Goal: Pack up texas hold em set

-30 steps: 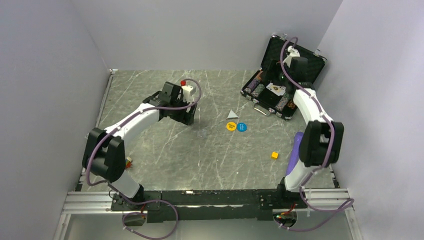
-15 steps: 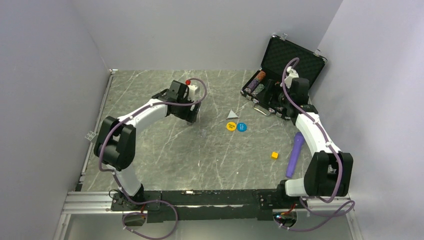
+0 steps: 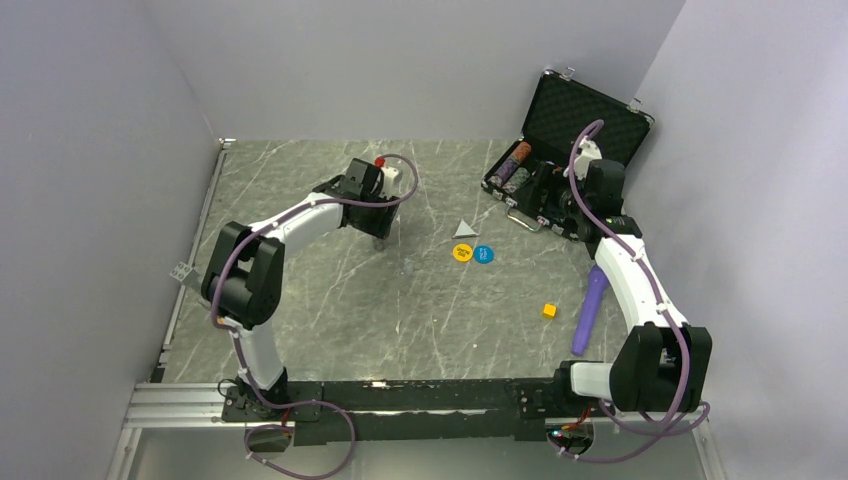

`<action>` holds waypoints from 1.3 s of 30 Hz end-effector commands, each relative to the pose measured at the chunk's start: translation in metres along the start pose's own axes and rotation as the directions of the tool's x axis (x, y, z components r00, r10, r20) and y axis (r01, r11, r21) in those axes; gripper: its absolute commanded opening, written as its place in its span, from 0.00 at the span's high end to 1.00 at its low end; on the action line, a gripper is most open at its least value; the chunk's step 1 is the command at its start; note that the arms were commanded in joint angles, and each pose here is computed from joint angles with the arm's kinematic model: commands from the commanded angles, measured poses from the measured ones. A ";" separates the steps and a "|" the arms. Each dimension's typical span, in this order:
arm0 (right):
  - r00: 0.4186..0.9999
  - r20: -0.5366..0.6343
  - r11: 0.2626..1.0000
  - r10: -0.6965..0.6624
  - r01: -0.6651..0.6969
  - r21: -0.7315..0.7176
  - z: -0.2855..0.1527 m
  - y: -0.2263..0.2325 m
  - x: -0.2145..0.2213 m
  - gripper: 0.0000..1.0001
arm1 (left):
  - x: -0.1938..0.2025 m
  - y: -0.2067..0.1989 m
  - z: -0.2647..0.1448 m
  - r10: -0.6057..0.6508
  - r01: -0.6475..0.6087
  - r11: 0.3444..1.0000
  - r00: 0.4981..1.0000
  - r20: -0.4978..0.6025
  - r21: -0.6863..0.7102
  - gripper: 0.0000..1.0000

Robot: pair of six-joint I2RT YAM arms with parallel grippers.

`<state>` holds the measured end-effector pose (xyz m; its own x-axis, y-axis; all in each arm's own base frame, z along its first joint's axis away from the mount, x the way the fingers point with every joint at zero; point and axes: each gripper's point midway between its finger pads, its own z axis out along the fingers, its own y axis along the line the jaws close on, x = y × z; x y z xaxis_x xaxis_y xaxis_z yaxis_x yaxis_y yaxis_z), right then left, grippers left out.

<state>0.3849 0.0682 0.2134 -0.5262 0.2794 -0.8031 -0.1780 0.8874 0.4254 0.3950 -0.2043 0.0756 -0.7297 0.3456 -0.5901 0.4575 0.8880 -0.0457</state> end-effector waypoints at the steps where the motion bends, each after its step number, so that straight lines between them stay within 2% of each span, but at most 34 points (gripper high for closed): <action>1: 0.999 0.025 0.999 -0.034 0.034 -0.002 -0.009 0.004 -0.007 0.14 | -0.020 -0.004 0.007 0.019 -0.020 1.000 0.999 0.038 0.017 0.41; 7: 0.999 0.024 0.999 -0.036 0.036 0.007 -0.011 0.003 -0.007 0.14 | -0.011 -0.002 0.013 0.015 -0.015 1.000 1.000 -0.003 0.007 0.51; 14: 0.999 0.021 0.999 -0.044 0.043 0.010 -0.012 0.004 -0.009 0.14 | -0.005 -0.009 0.009 -0.001 0.002 0.999 1.000 -0.027 0.032 0.46; 19: 0.999 0.020 0.999 -0.046 0.045 0.009 -0.012 0.005 -0.011 0.14 | 0.000 -0.007 0.013 -0.003 0.004 1.000 0.999 -0.053 0.022 0.50; 21: 0.999 0.021 0.999 -0.048 0.048 0.008 -0.013 0.005 -0.012 0.14 | 0.001 -0.009 0.014 -0.003 0.005 0.999 0.998 -0.057 0.037 0.59; 25: 0.998 0.034 0.998 -0.061 0.061 -0.013 -0.015 0.009 -0.011 0.14 | -0.006 -0.018 0.008 -0.012 0.015 0.996 0.999 -0.033 0.084 0.95; 26: 0.997 0.037 0.997 -0.067 0.068 -0.026 -0.016 0.011 -0.011 0.14 | -0.010 -0.022 0.002 -0.016 0.018 0.995 1.000 -0.017 0.101 1.00; 31: 0.989 0.068 0.979 -0.131 0.140 -0.148 -0.019 0.038 -0.016 0.15 | -0.033 -0.042 -0.036 -0.045 0.031 0.980 0.997 0.068 0.198 1.00; 34: 0.971 0.078 0.946 -0.227 0.239 -0.221 -0.017 0.068 -0.009 0.15 | -0.043 -0.060 -0.062 -0.052 0.016 0.955 0.992 0.115 0.295 1.00; 39: 0.931 0.066 0.857 -0.359 0.357 -0.372 -0.016 0.122 0.020 0.15 | -0.051 -0.104 -0.104 -0.041 -0.049 0.842 0.987 0.155 0.538 1.00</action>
<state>0.3546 0.1371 0.2303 -0.4947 0.0703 -0.8662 -0.4676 0.8186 0.3335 0.3574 -0.2449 0.1193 -0.7457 0.3061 -0.5917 0.5547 0.7772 -0.2970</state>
